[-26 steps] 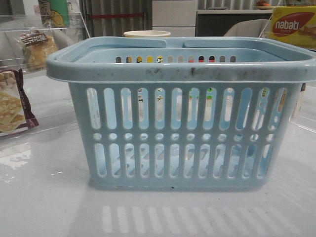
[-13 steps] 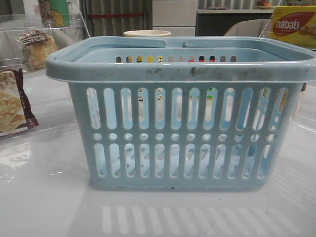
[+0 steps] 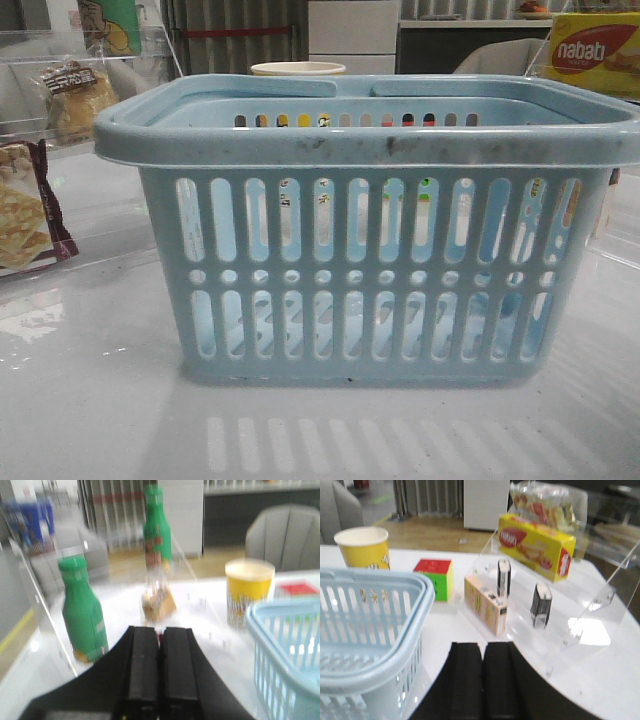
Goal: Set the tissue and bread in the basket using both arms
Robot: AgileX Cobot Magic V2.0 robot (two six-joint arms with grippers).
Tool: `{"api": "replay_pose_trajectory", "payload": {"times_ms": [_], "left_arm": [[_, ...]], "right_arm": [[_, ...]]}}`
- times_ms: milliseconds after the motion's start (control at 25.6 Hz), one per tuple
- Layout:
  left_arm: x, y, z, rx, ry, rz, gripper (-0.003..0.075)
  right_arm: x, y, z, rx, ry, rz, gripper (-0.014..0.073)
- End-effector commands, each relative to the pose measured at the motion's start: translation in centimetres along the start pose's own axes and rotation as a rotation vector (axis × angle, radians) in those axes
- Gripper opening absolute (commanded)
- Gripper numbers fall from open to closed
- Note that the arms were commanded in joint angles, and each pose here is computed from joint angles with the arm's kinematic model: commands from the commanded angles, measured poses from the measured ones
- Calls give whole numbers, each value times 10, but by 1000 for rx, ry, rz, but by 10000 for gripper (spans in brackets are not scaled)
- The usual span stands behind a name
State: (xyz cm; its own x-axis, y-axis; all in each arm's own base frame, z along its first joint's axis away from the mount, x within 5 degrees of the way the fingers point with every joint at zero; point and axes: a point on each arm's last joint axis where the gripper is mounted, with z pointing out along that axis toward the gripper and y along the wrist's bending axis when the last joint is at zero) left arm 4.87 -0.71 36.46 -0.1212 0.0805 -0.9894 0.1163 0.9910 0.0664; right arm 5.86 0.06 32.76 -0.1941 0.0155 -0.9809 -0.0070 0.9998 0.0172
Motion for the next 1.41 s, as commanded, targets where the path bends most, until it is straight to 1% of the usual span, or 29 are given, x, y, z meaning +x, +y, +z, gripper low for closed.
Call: {"api": "replay_pose_trajectory", "payload": {"times_ms": [0, 117, 391, 430, 469, 547, 586, 625, 664, 703, 820, 938, 1211, 1367], "left_arm": [[-3, 0, 15, 11, 79, -14, 91], [5, 0, 29, 26, 203, -18, 91], [17, 0, 53, 37, 316, -30, 94], [17, 0, 55, 37, 322, -30, 115], [17, 0, 56, 37, 315, -32, 164], [15, 0, 57, 34, 294, -34, 321], [14, 0, 57, 33, 286, -34, 402], [14, 0, 57, 32, 281, -34, 452], [13, 0, 57, 32, 279, -34, 487], [13, 0, 57, 32, 279, -34, 495], [13, 0, 57, 32, 279, -34, 494], [13, 0, 57, 32, 279, -34, 494], [13, 0, 57, 32, 279, -34, 486], [13, 0, 57, 32, 279, -34, 487]], "right_arm": [[-7, 0, 13, 3, 61, -5, 55], [-1, 0, 28, 5, 171, -5, 55], [8, 0, 55, 7, 309, -5, 64], [9, 0, 58, 7, 325, -5, 96], [10, 0, 60, 7, 338, -5, 153], [12, -1, 65, 8, 360, -5, 381], [13, -1, 68, 8, 375, -5, 462], [14, -1, 71, 8, 387, -5, 536], [15, -1, 73, 8, 399, -5, 582], [16, -1, 76, 8, 411, -5, 599], [14, -3, 85, 23, 412, -17, 589], [4, -10, 97, 69, 423, 5, 589], [-23, -45, 140, 213, 468, 73, 589], [-37, -59, 174, 236, 469, 106, 589]]}}
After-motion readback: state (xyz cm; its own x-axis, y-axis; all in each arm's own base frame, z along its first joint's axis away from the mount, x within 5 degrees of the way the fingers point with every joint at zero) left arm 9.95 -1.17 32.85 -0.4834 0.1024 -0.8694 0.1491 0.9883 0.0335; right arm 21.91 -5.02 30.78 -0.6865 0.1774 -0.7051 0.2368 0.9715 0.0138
